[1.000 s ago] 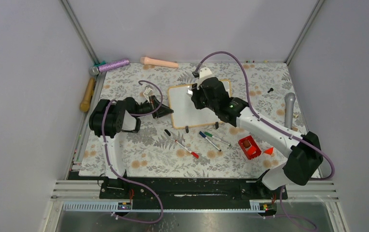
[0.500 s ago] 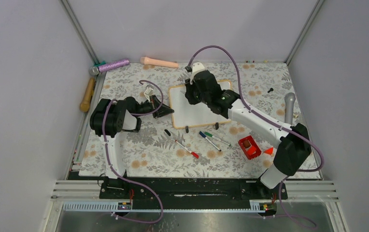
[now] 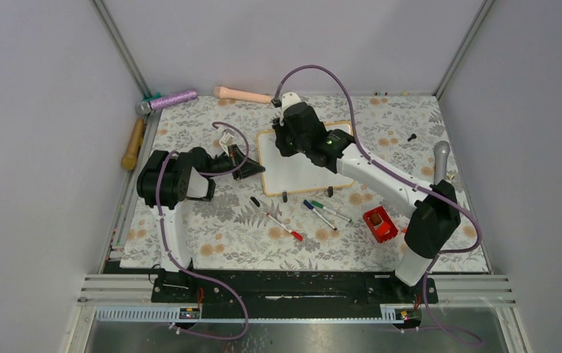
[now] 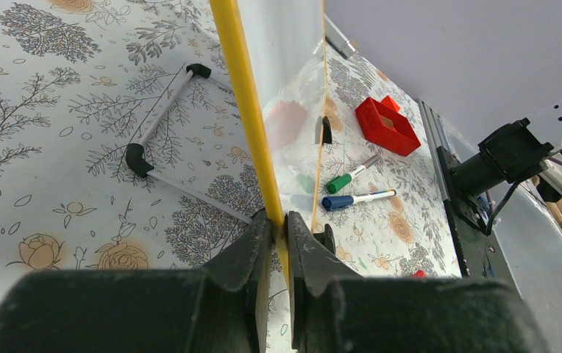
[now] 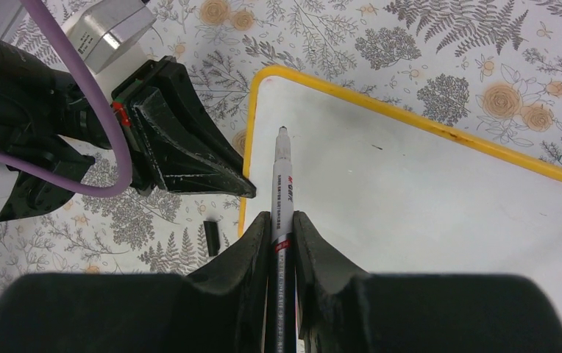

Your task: Write a sentence on the whiteboard

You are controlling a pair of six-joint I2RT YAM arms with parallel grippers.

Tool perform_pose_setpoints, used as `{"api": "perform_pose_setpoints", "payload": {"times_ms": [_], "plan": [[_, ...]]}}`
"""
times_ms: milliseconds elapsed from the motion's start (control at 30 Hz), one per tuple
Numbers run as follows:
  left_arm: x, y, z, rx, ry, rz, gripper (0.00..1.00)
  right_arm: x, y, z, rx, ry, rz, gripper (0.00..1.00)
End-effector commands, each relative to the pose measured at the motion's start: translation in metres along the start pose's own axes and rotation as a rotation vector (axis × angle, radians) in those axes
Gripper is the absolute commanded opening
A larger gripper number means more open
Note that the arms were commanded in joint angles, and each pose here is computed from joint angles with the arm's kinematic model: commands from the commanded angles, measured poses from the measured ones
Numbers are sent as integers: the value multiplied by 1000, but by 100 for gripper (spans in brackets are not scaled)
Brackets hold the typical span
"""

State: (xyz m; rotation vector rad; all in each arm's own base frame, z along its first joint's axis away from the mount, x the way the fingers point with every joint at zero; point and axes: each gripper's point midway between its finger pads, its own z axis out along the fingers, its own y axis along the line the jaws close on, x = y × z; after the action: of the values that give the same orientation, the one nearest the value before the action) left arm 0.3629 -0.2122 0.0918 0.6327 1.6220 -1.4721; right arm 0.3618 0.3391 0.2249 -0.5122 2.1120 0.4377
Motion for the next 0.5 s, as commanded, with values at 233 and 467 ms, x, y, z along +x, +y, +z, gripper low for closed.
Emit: {"api": "perform_pose_setpoints", "payload": {"times_ms": [233,467], "plan": [[12,-12,1,66,50,68,0,-11,11,8,15,7,-39,0],[13,-12,1,71,54,67,0,-10,12,14,17,19,-41,0]]}}
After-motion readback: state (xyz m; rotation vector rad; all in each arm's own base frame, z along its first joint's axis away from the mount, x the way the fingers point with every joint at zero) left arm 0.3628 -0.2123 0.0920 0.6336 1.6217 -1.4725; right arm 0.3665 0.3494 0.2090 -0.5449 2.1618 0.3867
